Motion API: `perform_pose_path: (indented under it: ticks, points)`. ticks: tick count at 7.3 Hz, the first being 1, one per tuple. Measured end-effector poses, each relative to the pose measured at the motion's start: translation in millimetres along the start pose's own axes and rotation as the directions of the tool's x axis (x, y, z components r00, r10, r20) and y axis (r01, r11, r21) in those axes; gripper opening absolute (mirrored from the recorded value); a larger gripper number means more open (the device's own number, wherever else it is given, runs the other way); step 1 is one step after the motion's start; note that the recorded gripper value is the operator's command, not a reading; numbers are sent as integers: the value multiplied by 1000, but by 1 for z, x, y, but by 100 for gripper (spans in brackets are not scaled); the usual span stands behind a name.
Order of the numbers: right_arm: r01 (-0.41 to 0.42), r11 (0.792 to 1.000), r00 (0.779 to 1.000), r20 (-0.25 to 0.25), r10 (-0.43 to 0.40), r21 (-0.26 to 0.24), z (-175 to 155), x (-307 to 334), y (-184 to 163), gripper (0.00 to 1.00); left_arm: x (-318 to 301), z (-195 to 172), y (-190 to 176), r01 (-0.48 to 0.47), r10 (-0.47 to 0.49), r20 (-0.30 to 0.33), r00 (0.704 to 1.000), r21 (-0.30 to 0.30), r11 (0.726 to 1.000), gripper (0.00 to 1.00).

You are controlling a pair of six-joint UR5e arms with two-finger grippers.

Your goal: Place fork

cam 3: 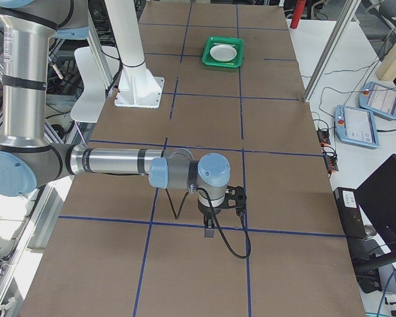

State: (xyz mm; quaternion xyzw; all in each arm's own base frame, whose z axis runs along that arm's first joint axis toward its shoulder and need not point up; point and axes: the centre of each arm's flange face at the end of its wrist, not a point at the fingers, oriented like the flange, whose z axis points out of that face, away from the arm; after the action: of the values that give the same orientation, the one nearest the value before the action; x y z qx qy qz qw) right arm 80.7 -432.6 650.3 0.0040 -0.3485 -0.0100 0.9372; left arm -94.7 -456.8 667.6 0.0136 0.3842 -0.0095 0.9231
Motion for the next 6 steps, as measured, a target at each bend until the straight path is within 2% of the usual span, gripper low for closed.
perform_pose_path:
  ticks: [6]
  points:
    - [-1,1000,1000,0,1,-1,0,0,0,100,1,-1,-1,-9,9,0,1000,5,1000,100]
